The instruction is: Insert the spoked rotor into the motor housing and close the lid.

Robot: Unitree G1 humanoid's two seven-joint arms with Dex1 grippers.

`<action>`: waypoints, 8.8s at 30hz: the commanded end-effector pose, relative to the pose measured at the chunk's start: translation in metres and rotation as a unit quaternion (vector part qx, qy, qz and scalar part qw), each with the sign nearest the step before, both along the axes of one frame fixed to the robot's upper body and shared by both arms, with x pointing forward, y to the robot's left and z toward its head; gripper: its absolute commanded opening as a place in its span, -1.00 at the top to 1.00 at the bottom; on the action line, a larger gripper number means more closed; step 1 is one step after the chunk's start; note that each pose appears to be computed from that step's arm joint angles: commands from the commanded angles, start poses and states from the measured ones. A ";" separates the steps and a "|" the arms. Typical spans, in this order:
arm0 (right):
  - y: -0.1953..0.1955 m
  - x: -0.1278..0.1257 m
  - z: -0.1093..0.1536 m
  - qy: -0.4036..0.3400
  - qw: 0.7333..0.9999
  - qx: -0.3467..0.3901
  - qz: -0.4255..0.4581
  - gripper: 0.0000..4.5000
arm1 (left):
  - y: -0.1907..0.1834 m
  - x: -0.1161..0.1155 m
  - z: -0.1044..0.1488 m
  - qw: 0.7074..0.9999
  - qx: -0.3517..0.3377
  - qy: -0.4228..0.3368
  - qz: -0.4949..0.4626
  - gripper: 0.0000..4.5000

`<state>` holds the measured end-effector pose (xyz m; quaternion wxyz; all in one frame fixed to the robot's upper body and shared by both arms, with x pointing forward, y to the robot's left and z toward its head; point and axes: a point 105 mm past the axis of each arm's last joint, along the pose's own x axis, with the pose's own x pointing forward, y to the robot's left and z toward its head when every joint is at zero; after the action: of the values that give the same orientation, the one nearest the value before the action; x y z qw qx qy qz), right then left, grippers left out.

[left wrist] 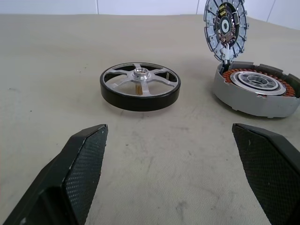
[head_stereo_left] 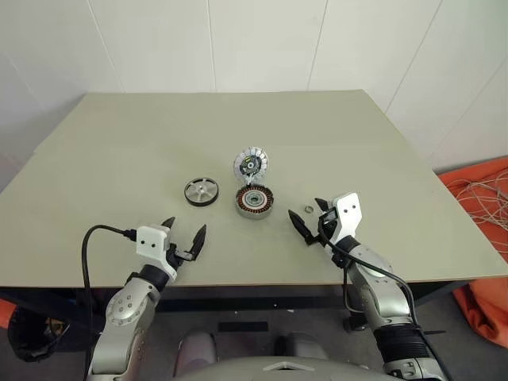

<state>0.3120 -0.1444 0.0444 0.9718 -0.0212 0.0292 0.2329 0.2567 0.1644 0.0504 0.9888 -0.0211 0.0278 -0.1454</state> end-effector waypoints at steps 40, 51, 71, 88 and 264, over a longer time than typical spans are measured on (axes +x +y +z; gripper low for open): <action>-0.006 0.031 0.017 0.059 0.994 -0.078 -0.044 -0.99 | -0.003 0.004 0.010 1.000 0.000 -0.025 -0.008 -1.00; -0.010 0.021 -0.005 0.109 0.990 -0.072 -0.050 -0.99 | -0.004 0.003 0.012 1.000 -0.001 -0.025 -0.010 -1.00; -0.005 0.021 -0.004 0.141 0.986 -0.071 -0.045 0.75 | -0.005 0.004 0.014 1.000 -0.001 -0.026 -0.009 -1.00; 0.046 0.020 0.045 0.050 0.992 -0.065 0.101 0.75 | -0.006 0.003 0.012 1.000 -0.003 -0.023 -0.010 -1.00; 0.111 0.060 0.097 -0.002 0.985 -0.026 0.170 0.99 | -0.005 0.001 0.004 1.000 -0.013 -0.018 0.007 -1.00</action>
<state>0.3729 -0.0354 0.1209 0.9186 -0.0688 0.0786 0.3811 0.2556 0.1585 0.0447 0.9894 -0.0390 0.0310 -0.1362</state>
